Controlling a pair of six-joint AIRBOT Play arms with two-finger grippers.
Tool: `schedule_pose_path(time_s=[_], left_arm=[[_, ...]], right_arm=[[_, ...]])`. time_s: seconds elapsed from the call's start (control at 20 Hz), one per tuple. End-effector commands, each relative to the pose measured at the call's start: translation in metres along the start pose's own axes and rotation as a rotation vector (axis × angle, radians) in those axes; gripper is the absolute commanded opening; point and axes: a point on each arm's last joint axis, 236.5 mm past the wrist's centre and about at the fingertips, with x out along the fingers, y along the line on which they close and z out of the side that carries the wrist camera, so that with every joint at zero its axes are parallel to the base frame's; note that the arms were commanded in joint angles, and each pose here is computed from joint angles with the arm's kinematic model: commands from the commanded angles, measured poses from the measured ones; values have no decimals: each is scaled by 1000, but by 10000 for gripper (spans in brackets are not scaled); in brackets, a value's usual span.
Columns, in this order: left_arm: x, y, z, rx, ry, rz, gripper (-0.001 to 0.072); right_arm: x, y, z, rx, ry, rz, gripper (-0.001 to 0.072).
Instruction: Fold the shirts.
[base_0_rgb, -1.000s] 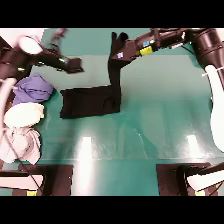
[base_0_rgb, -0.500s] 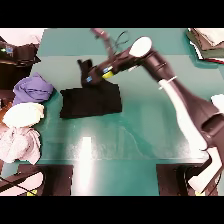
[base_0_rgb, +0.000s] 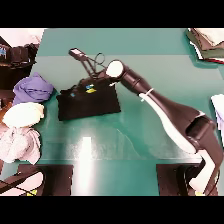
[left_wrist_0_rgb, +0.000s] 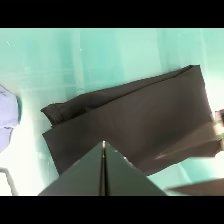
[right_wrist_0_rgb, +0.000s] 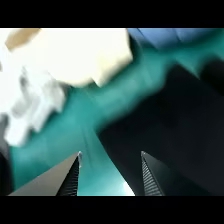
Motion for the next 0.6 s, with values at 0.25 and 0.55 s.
schedule_pose_path(time_s=[0.25, 0.55], left_arm=[[0, 0, 0, 7, -2, 1, 25], [1, 0, 3, 6, -10, 0, 24]], right_arm=[[-134, -162, -129, 486, 157, -265, 661], [-122, -189, -157, 797, 78, -95, 689]])
